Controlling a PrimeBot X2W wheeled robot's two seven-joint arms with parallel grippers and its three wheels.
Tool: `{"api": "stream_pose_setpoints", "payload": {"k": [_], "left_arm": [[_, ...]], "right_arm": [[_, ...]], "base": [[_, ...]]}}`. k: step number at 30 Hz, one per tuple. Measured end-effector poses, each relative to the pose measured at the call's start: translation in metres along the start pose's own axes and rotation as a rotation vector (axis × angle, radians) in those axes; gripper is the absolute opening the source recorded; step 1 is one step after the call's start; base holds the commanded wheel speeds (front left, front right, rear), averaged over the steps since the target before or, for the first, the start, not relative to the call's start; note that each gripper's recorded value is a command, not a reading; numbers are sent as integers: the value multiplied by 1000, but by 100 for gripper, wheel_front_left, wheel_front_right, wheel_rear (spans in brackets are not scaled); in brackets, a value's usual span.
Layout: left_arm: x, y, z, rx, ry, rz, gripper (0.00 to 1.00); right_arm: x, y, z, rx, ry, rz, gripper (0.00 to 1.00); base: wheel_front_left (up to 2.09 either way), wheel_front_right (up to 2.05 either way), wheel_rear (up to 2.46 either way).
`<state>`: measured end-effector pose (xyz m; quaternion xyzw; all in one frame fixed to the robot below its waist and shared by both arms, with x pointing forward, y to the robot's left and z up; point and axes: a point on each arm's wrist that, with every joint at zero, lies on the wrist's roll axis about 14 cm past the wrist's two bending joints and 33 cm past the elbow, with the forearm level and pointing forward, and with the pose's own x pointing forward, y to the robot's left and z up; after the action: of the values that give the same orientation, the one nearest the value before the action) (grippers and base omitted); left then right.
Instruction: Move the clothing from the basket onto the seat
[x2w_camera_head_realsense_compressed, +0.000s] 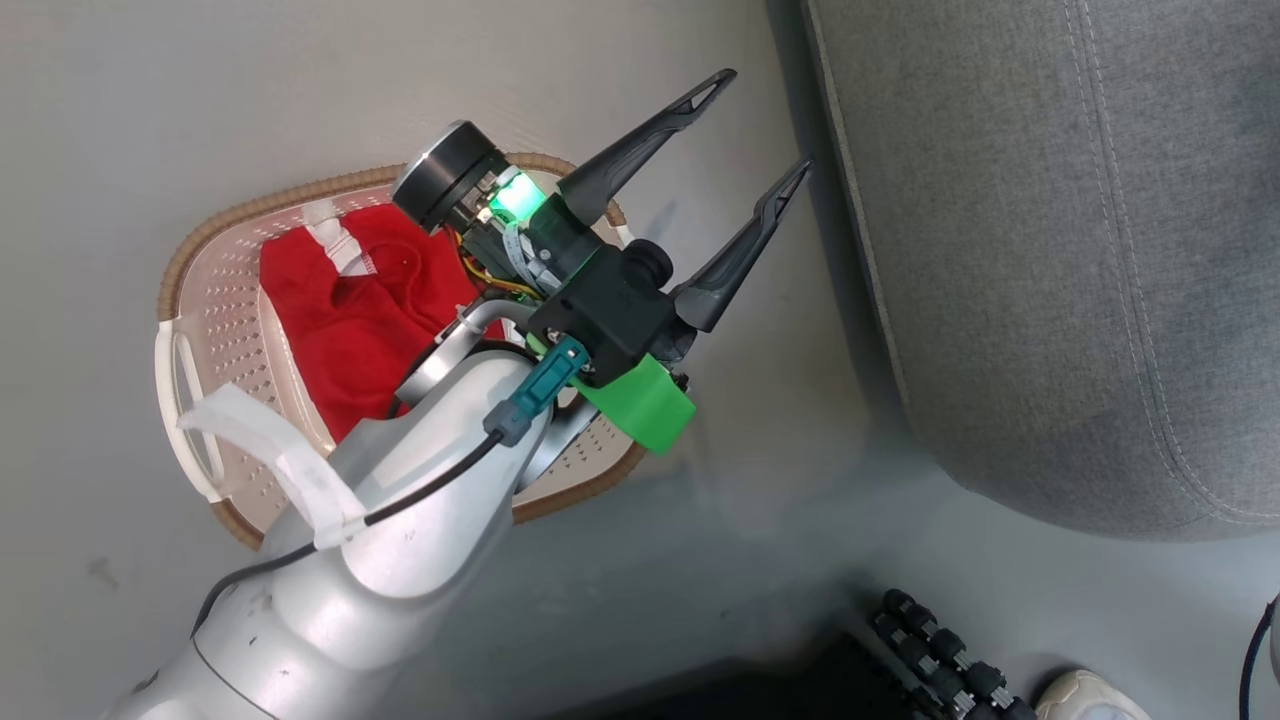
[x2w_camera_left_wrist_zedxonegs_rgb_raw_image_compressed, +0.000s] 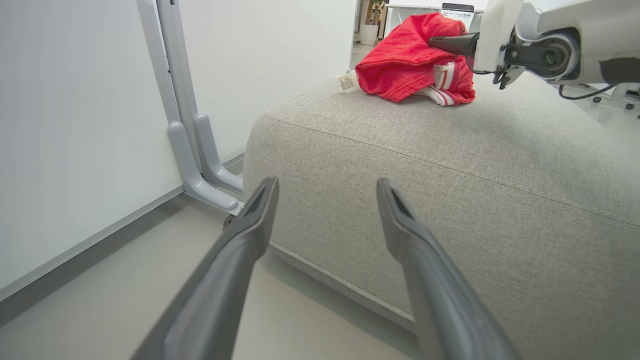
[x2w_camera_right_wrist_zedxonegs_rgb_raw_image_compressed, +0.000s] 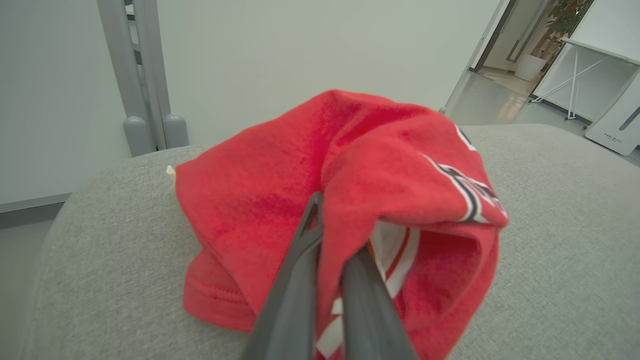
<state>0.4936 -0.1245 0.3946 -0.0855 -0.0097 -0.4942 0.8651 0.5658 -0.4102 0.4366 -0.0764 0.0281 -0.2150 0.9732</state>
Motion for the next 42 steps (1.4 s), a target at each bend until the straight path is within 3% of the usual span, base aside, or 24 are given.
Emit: {"api": "stream_pose_setpoints", "payload": {"k": [1,2,3,4,13,21,31,42], "left_arm": [[0,1,1,3,0,3,100],[0,2,3,8,-2,6,100],[0,3,4,11,-3,7,100],[0,4,7,15,-6,9,100],[-1,1,42,36,-55,43,100],[-16,4,72,36,-80,130,100],[-55,12,102,65,-87,266,100],[-136,51,132,110,-99,552,100]], "right_arm": [[-1,1,-1,3,4,1,0],[-2,2,1,8,0,1,12],[-2,2,3,13,-6,0,84],[-4,2,6,17,-13,0,100],[-41,-9,14,18,-20,-1,100],[-84,7,30,46,-53,63,100],[-129,61,65,132,-136,226,100],[-165,129,105,229,-220,419,100]], "base": [[0,0,0],[0,0,0],[0,0,0],[0,0,0],[0,0,0],[0,0,0],[0,0,0],[0,0,0]]}}
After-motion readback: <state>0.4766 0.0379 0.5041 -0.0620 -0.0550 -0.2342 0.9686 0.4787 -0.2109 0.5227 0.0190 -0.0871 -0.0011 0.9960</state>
